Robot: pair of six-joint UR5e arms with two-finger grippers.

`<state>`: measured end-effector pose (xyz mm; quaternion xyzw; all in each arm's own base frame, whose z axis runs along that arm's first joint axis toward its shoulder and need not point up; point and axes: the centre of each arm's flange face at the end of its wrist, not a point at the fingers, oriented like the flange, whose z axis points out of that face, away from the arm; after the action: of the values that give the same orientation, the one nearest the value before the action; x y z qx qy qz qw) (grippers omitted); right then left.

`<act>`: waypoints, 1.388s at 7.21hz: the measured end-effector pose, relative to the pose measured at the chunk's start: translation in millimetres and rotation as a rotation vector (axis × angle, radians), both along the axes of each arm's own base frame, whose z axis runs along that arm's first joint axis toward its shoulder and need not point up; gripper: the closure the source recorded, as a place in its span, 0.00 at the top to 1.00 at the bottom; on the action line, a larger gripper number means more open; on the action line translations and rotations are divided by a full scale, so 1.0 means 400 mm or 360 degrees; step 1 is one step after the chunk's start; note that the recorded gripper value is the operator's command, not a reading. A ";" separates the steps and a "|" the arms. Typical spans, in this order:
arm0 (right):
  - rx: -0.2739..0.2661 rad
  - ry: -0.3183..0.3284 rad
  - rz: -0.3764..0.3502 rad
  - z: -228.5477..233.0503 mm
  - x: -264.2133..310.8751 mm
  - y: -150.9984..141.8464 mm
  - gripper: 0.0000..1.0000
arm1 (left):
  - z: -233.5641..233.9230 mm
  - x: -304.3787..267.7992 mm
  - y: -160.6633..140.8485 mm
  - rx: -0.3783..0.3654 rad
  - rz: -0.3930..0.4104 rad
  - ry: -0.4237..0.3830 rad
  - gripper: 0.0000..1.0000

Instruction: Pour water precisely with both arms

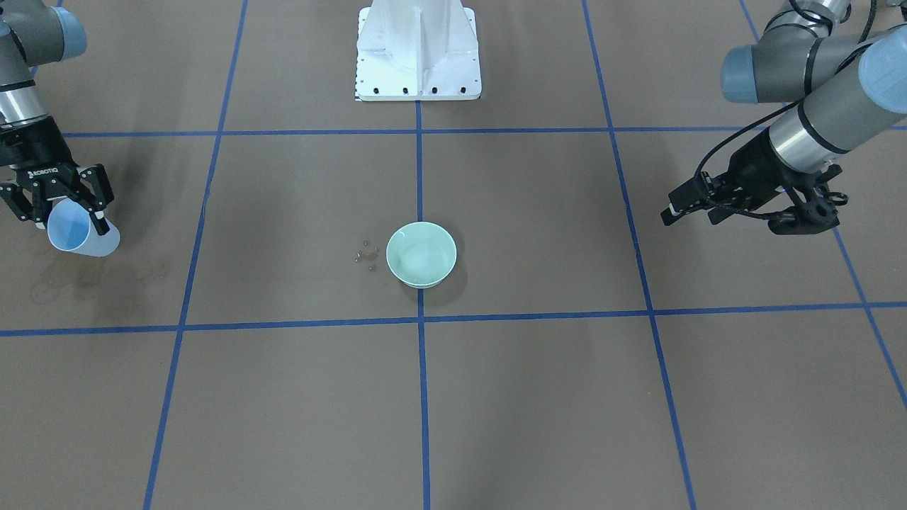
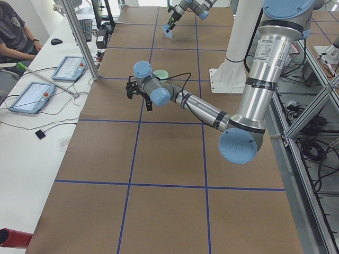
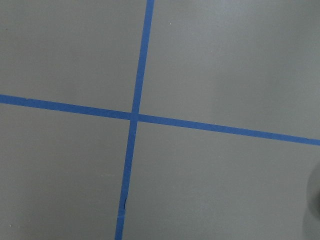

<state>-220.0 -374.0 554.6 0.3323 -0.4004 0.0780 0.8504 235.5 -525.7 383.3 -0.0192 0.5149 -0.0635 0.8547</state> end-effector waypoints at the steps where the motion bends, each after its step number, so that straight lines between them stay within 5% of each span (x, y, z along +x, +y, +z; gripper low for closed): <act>1: 0.0008 -0.0003 0.0022 0.010 -0.007 0.006 0.00 | 0.000 0.000 0.001 -0.0001 0.0000 0.0000 1.00; 6: 0.0082 0.0052 0.0025 0.020 -0.124 0.090 0.01 | 0.000 0.002 0.001 -0.0001 0.0002 0.0000 1.00; 10: 0.0075 0.0068 0.0011 0.031 -0.121 0.103 0.66 | -0.005 0.001 0.002 0.0004 0.0001 0.0003 1.00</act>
<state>-268.4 -332.9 566.9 0.3551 -0.3828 0.0644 0.8504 236.0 -524.8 381.2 -0.0183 0.5157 -0.0625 0.8543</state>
